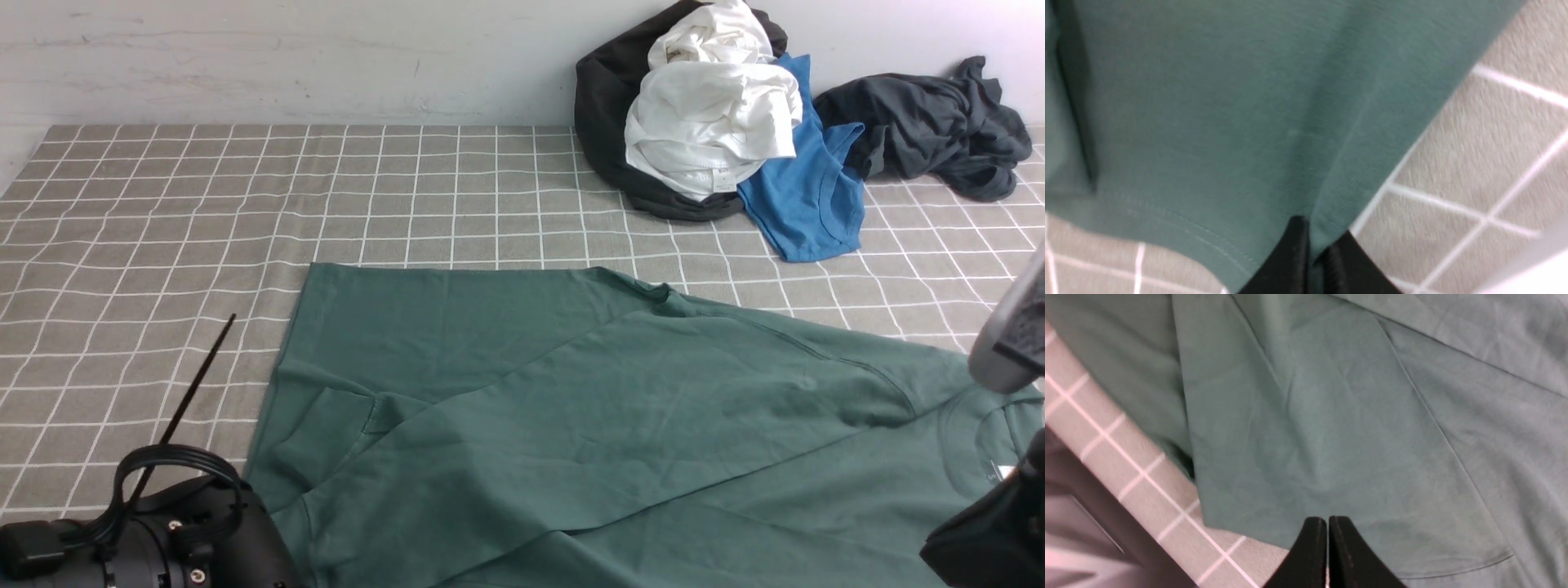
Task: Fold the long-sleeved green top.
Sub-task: Use both arms simultaneously to clamp the lower edge of the clothing fabric
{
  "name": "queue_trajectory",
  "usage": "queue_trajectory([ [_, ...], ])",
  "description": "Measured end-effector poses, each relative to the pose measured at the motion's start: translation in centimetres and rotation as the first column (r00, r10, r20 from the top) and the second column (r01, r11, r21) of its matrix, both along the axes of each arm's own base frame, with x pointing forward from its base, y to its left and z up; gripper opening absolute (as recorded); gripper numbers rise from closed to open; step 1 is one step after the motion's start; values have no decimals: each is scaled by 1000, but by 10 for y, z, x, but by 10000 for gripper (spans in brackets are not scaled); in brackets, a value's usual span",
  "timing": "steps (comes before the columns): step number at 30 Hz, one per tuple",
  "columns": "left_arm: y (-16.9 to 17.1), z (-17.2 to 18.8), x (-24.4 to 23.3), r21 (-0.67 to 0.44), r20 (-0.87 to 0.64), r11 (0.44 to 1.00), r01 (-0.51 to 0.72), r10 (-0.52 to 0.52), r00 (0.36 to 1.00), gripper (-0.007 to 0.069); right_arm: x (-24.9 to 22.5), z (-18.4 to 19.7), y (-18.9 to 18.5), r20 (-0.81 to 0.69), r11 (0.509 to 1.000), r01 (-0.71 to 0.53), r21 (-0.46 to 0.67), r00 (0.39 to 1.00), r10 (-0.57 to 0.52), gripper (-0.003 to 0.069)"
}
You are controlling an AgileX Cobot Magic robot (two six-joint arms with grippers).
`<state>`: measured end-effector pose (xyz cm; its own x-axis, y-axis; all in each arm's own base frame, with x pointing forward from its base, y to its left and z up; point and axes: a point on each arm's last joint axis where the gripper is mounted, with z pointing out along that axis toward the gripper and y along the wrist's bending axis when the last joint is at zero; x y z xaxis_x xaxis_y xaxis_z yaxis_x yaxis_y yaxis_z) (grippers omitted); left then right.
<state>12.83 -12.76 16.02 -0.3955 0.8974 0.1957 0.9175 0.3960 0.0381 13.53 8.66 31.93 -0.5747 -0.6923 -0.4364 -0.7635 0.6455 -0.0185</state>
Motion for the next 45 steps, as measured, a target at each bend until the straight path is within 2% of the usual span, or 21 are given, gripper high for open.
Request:
queue_trajectory([
  [1, 0, 1, 0, 1, 0, 1000, -1, 1, 1000, 5, 0, -3, 0, -6, 1000, -12, -8, 1000, 12, 27],
  [4, 0, 6, 0, -1, 1, 1000, -4, 4, 1000, 5, -1, -33, 2, -90, 990, -114, -85, 990, 106, 159],
  [5, 0, 6, 0, -3, 1, 1000, -5, 5, 1000, 5, -1, -35, 2, -94, 989, -119, -90, 989, 110, 169],
  [6, 0, 7, -1, -7, 0, 1000, -9, 9, 1000, 5, -2, -51, 1, -132, 980, -151, -127, 982, 134, 260],
  [7, 0, 6, -1, -8, -1, 1000, -10, 10, 1000, 5, -1, -55, 1, -138, 979, -156, -135, 981, 137, 285],
  [8, 0, 6, -1, -9, -3, 1000, -12, 12, 1000, 5, 0, -68, -1, -147, 973, -166, -162, 979, 142, 372],
  [9, 0, 6, -1, -10, -3, 1000, -13, 13, 1000, 5, 0, -71, -1, -146, 971, -168, -170, 979, 144, 398],
  [10, -1, 6, -1, -17, -2, 1000, -15, 15, 1000, 5, 3, -81, -3, -132, 965, -174, -197, 980, 149, 492],
  [11, -2, 6, -1, -25, 1, 1000, -17, 17, 1000, 5, 4, -91, -6, -128, 955, -185, -232, 979, 158, 553],
  [12, -2, 6, -1, -27, 2, 999, -17, 17, 1000, 5, 4, -92, -5, -124, 955, -184, -231, 980, 159, 563],
  [13, -2, 6, -1, -32, 3, 999, -19, 19, 1000, 5, 4, -102, -9, -115, 943, -196, -270, 979, 171, 617],
  [15, -2, 6, -1, -33, 2, 999, -21, 21, 1000, 5, 5, -116, -13, -96, 927, -213, -309, 977, 192, 664],
  [19, -3, 6, -1, -36, 3, 999, -21, 21, 1000, 5, 1, -137, -19, -85, 906, -239, -350, 971, 224, 680],
  [24, -3, 6, -1, -37, 4, 999, -21, 21, 1000, 5, -5, -159, -26, -31, 873, -285, -397, 954, 297, 646],
  [30, -3, 6, 0, -38, 4, 999, -21, 21, 1000, 5, -2, -163, -28, 25, 842, -318, -437, 931, 364, 527],
  [33, -3, 6, 0, -38, 4, 999, -21, 21, 1000, 5, -2, -162, -28, 32, 840, -320, -439, 928, 370, 445],
  [37, -3, 6, -1, -39, 4, 999, -22, 22, 1000, 5, -2, -162, -28, 26, 837, -321, -443, 929, 370, 238],
  [38, -3, 6, -1, -39, 4, 999, -22, 22, 1000, 5, -2, -162, -28, 26, 837, -321, -443, 929, 370, 227],
  [39, -3, 6, -1, -40, 2, 999, -24, 24, 1000, 5, -1, -160, -28, 14, 834, -321, -449, 931, 365, 148],
  [41, -3, 6, -1, -42, 0, 999, -26, 26, 1000, 5, 2, -154, -28, 4, 832, -315, -457, 934, 357, 50],
  [45, -3, 9, -1, -25, -7, 999, -29, 29, 1000, 5, 14, -135, -23, 7, 828, -300, -473, 939, 344, 6],
])
